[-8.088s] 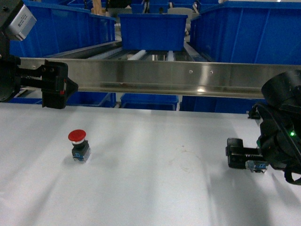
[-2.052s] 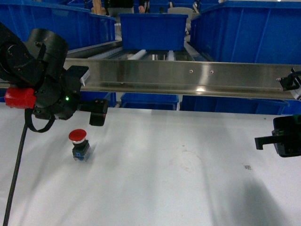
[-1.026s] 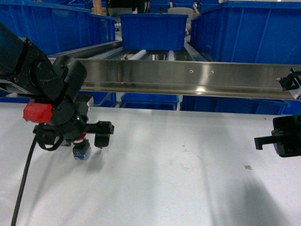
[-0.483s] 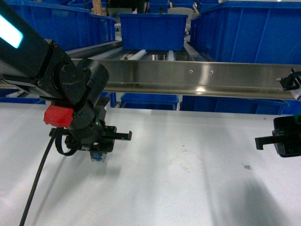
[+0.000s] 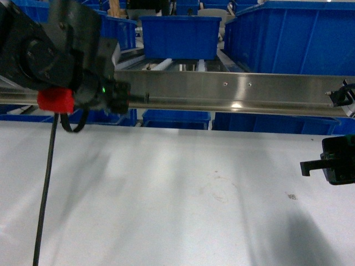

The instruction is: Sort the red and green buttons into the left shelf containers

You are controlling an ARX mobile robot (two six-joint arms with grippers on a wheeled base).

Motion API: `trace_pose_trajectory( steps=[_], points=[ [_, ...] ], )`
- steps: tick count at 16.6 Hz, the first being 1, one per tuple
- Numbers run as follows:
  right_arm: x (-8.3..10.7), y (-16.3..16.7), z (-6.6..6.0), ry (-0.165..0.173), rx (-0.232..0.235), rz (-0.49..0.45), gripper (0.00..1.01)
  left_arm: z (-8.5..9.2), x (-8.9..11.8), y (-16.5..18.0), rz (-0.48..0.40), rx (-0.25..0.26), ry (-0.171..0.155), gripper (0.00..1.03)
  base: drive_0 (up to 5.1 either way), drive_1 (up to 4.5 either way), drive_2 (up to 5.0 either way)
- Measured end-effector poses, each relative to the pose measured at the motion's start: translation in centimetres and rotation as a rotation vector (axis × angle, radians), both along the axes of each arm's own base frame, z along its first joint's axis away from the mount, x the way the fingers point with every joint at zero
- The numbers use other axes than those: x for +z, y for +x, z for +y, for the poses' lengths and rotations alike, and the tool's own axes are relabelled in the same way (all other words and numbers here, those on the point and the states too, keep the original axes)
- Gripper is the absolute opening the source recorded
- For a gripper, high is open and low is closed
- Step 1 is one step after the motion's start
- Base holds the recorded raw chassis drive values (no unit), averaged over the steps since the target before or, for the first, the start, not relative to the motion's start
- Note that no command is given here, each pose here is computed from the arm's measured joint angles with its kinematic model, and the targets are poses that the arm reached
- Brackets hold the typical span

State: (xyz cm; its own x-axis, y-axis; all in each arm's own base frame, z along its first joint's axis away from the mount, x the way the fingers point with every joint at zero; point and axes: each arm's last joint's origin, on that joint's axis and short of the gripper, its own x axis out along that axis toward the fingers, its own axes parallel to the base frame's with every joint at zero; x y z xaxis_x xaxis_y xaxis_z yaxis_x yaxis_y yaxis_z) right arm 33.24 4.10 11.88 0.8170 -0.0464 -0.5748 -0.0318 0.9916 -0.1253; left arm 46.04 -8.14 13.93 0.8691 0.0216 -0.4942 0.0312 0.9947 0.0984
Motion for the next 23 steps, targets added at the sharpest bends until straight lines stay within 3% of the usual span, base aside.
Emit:
trace_pose_trajectory(
  steps=[2,4,5,9,23],
  points=[
    [0.0,0.0,0.0,0.000,0.000,0.000,0.30,0.2,5.0,-0.7,-0.246,0.003,-0.046,0.28,0.0,0.00,0.0],
    [0.0,0.0,0.0,0.000,0.001,0.000,0.30,0.5,8.4,-2.3,-0.415,0.048,-0.071,0.28,0.0,0.00,0.0],
    [0.0,0.0,0.0,0.000,0.000,0.000,0.30,0.4,9.7,-3.4,-0.480,0.081,-0.079,0.28,0.0,0.00,0.0],
    [0.0,0.0,0.0,0.000,0.000,0.000,0.30,0.3,13.7,-6.7,-0.603,0.157,-0.115,0.28,0.0,0.00,0.0],
    [-0.2,0.1,-0.2,-0.002,-0.008,0.006,0.29,0.5,13.5,-6.7,-0.593,0.165,-0.105,0.28,0.0,0.00,0.0]
  ],
)
